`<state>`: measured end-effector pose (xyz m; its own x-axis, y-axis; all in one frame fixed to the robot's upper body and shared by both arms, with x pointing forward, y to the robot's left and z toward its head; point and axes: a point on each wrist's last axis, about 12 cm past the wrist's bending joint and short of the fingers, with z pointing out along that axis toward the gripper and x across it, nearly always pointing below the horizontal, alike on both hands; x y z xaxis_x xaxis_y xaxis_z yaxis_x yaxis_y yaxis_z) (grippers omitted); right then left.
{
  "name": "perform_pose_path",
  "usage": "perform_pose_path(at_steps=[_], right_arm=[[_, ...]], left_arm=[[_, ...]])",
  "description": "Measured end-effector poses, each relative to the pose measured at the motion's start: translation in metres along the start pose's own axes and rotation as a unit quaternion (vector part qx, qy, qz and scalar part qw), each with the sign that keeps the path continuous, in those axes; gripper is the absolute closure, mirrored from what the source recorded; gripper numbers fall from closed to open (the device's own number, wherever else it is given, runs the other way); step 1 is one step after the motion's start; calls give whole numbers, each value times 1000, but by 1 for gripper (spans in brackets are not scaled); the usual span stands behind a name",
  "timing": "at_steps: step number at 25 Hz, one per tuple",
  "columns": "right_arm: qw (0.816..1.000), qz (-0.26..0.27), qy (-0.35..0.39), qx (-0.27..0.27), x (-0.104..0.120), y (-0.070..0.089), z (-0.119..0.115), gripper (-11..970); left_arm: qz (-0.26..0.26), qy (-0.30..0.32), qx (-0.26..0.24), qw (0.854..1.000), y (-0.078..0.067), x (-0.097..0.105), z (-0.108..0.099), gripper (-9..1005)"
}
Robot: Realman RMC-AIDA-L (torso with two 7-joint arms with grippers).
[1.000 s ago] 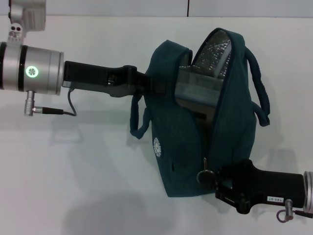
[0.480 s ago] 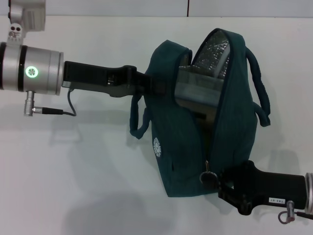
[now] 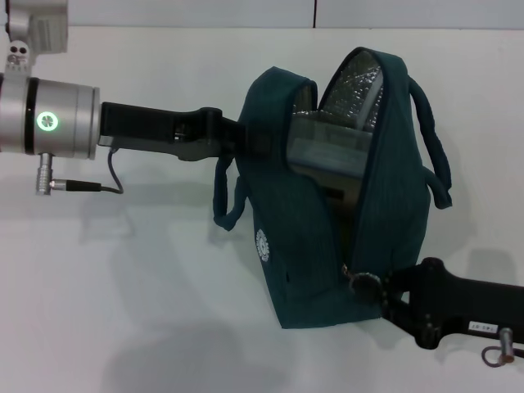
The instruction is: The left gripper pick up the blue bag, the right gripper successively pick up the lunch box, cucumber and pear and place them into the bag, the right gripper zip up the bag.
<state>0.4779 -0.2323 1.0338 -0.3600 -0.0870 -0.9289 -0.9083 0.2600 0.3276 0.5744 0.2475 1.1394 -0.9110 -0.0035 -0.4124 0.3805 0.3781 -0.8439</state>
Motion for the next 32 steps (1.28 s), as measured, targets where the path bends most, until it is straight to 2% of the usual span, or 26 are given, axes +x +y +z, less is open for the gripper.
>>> perform_pose_path(at_steps=[16,26,32], right_arm=[[999,-17,-52,-5,-10,3,-17,941],[997,-30,-65,-27,-17,6,-11,941],[997,-31,-65,-29,-18,5,-9,942]], left_arm=[[-1,-6,-4,1000,2,-1,0,935],[16,-9,-3,1000,2,1,0,934],[27,-36,4,999,4,3,-5,933]])
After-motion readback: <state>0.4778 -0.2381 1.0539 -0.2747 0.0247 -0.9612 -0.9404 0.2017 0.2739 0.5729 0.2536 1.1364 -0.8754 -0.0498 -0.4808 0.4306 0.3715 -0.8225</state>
